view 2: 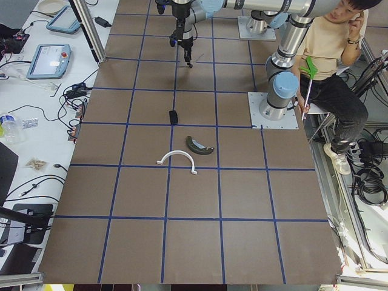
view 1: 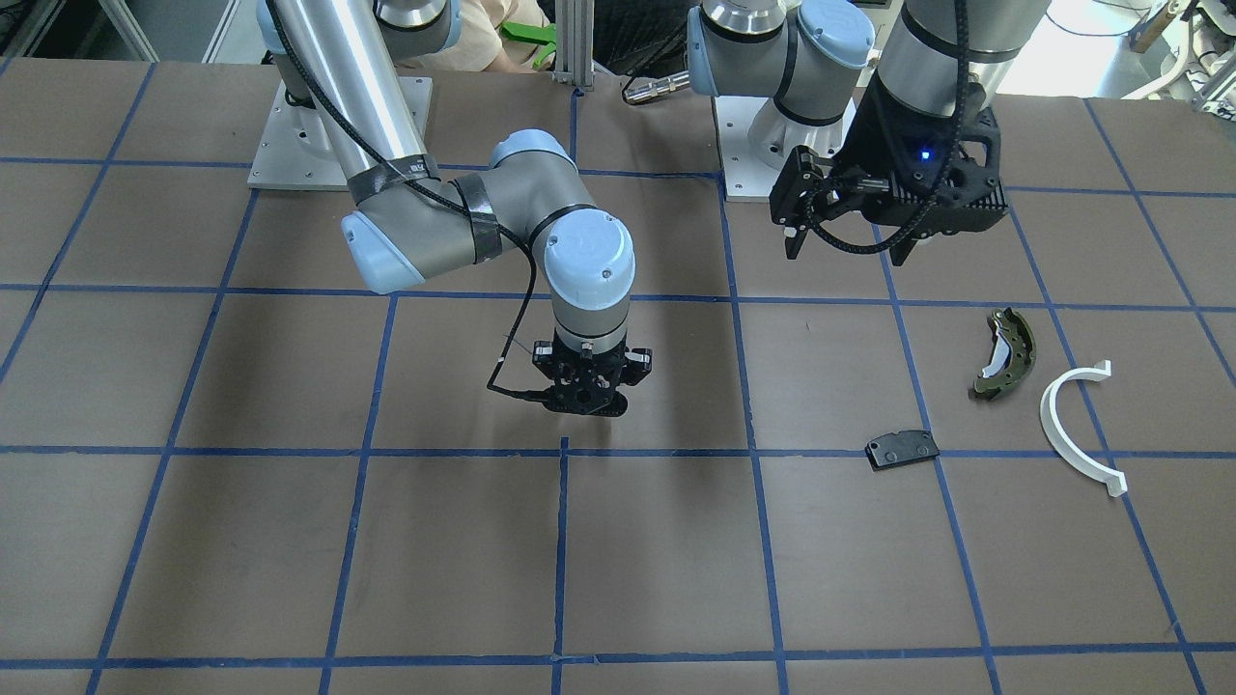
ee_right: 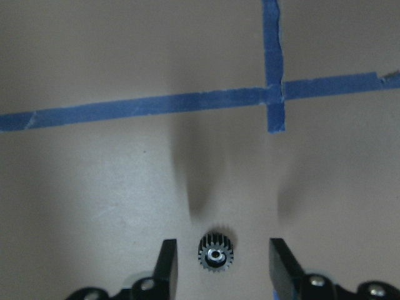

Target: Place bearing gear from tray to pile

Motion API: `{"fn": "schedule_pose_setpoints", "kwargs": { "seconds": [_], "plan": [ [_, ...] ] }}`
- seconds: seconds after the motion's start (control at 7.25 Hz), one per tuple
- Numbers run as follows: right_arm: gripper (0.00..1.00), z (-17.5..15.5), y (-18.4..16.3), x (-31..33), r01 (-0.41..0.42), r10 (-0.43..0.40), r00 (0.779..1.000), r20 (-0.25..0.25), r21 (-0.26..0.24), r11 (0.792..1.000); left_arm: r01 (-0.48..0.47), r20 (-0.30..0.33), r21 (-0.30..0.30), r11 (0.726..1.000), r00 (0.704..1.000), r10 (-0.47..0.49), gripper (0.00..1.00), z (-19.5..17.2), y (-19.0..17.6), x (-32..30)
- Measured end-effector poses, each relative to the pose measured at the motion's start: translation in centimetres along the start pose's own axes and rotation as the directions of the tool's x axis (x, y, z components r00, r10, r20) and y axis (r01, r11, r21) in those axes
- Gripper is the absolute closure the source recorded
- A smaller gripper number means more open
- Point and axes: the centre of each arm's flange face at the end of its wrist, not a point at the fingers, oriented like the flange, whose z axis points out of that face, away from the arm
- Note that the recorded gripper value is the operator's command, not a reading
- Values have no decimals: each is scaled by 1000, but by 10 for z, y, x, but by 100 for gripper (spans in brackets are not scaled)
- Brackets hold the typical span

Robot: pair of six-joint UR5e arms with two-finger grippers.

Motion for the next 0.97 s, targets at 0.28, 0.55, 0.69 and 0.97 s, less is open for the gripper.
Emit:
{"fn": "schedule_pose_setpoints", "kwargs": {
  "seconds": [0.28, 0.55, 0.69, 0.97],
  "plan": [
    [0, -28, -19, 19, -15, 14, 1000, 26, 53, 998, 10, -7, -35, 999, 1000, -10, 0, 19, 2, 11],
    [0, -77, -53, 90, -10, 8, 999, 31, 60, 998, 20, -6, -61, 998, 1000, -20, 0, 61, 15, 57],
    [0, -98, -70, 136, 3, -4, 1000, 27, 53, 999, 34, -9, -34, 999, 999, -35, 0, 93, 21, 84],
    [0, -129, -86, 216, 71, -72, 997, 20, 28, 997, 83, -25, 26, 996, 996, -83, 0, 171, 34, 135]
  ]
}}
